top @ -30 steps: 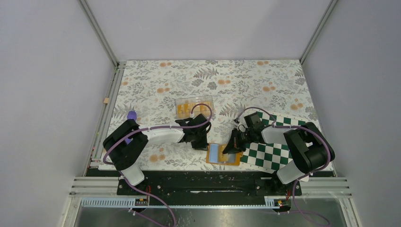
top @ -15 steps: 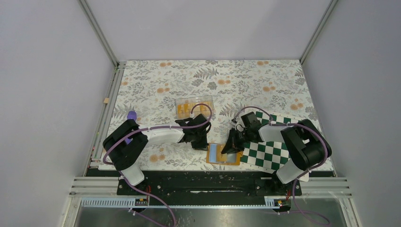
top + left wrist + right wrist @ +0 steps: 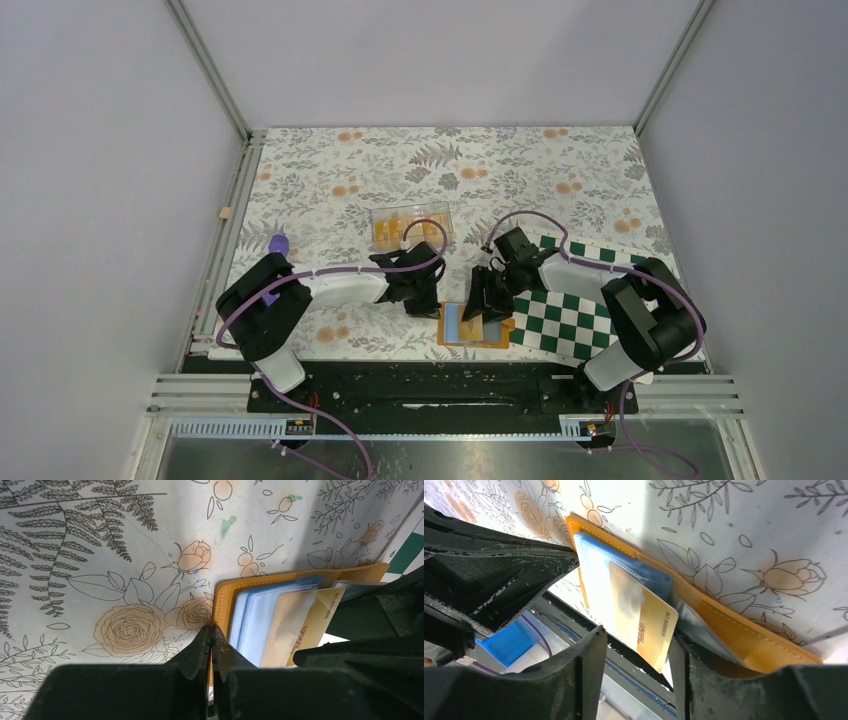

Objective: Put the credit cards into the card holder
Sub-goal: Insert the credit card into the card holder.

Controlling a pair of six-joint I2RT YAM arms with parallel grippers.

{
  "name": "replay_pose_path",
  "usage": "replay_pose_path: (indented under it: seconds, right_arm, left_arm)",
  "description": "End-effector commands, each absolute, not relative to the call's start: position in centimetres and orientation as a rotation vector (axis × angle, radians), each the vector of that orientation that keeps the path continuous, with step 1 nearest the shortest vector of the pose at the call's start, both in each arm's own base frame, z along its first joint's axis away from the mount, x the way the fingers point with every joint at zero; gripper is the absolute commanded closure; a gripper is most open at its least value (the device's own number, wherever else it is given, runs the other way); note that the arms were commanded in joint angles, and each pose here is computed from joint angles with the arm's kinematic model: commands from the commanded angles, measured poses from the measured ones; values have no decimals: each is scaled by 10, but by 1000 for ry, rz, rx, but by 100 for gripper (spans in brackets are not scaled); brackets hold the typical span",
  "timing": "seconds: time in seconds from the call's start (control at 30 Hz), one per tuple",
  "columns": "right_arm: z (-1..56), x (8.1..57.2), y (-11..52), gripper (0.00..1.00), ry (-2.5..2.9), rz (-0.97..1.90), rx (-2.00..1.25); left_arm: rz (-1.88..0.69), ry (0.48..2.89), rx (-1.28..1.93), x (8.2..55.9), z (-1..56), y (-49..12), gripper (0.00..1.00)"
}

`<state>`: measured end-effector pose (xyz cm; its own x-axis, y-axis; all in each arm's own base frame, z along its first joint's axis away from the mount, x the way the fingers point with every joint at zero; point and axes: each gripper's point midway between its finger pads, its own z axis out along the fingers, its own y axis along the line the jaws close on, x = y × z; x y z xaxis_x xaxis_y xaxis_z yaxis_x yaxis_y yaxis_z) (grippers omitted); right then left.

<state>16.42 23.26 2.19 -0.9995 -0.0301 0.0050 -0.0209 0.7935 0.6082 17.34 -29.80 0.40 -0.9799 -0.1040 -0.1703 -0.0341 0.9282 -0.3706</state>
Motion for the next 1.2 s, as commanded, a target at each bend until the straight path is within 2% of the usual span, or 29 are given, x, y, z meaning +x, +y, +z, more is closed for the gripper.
replay_pose_path:
  seconds: [0.0, 0.13, 0.2, 0.3, 0.4, 0.83, 1.07, 1.17]
  right_arm:
    - [18, 164, 229, 43, -3000, -887, 73]
    - [17, 164, 240, 43, -2969, -929, 65]
    - [18, 164, 245, 47, -2958, -941, 62]
    - [19, 166, 251, 61, -2947, -960, 44]
    - [19, 167, 258, 67, -2930, -983, 23]
    - [29, 168, 280, 67, -2886, -1114, -12]
    - [42, 171, 283, 85, -2896, -1165, -11]
    - [42, 172, 285, 86, -2891, -1169, -13]
  left_arm:
    - [98, 3107, -41, 117, -61, -194, 100]
    - [73, 3108, -25, 117, -60, -201, 100]
    - [63, 3108, -19, 117, -59, -204, 100]
    - [56, 3106, -15, 117, -58, -206, 100]
    - [53, 3107, -13, 116, -57, -206, 100]
    - [82, 3097, -24, 116, -53, -202, 100]
    - [174, 3083, -52, 114, -50, -188, 100]
    - [186, 3079, -66, 113, -48, -185, 100]
